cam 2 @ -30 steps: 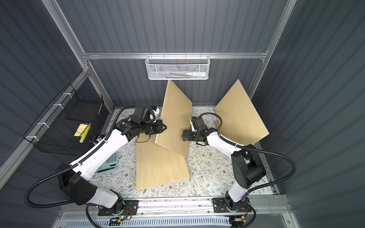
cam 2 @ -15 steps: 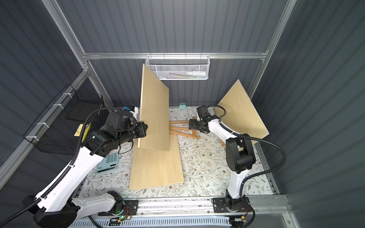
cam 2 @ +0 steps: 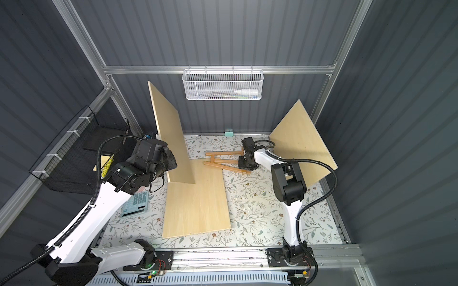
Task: Assemble the easel
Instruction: Pick up the easel at the center of the board, then place the easel at the center of the board, then place the drawing board on the easel.
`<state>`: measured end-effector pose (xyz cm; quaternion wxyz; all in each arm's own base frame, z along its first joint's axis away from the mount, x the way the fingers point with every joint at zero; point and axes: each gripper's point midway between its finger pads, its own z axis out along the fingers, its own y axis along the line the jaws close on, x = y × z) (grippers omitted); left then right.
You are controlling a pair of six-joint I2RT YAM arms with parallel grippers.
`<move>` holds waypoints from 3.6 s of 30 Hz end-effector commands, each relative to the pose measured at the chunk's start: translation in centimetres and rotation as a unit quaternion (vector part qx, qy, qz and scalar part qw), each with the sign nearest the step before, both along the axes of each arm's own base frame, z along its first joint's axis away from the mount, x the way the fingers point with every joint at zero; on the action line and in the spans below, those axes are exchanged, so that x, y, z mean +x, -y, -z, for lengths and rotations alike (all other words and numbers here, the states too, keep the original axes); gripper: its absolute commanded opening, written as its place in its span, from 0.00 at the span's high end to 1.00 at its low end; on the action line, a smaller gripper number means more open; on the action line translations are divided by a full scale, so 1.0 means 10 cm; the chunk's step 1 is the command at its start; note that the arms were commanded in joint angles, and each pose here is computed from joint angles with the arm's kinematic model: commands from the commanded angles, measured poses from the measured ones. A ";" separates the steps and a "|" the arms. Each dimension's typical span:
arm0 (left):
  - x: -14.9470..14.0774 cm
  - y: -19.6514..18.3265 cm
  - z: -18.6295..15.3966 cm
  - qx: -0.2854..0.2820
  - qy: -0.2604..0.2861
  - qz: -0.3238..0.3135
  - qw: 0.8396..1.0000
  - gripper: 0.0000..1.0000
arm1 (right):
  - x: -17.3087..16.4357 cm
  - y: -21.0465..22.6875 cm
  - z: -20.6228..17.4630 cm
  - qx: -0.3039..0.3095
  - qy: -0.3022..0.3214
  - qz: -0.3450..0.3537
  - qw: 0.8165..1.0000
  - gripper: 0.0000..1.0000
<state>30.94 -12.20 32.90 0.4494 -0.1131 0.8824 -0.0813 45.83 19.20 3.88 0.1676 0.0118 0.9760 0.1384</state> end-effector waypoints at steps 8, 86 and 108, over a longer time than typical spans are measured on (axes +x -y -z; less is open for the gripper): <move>0.19 0.03 -0.66 -0.059 0.120 -0.021 0.991 1.00 | -0.25 0.21 -0.88 0.175 -0.013 0.046 0.983 0.97; 0.07 0.60 -0.78 0.044 0.033 0.209 0.976 1.00 | -0.79 0.54 -0.72 0.207 0.102 0.146 0.962 0.29; -1.24 0.49 -1.89 -0.047 0.125 0.383 0.914 1.00 | -0.40 0.71 -2.10 0.151 0.258 0.119 0.947 0.26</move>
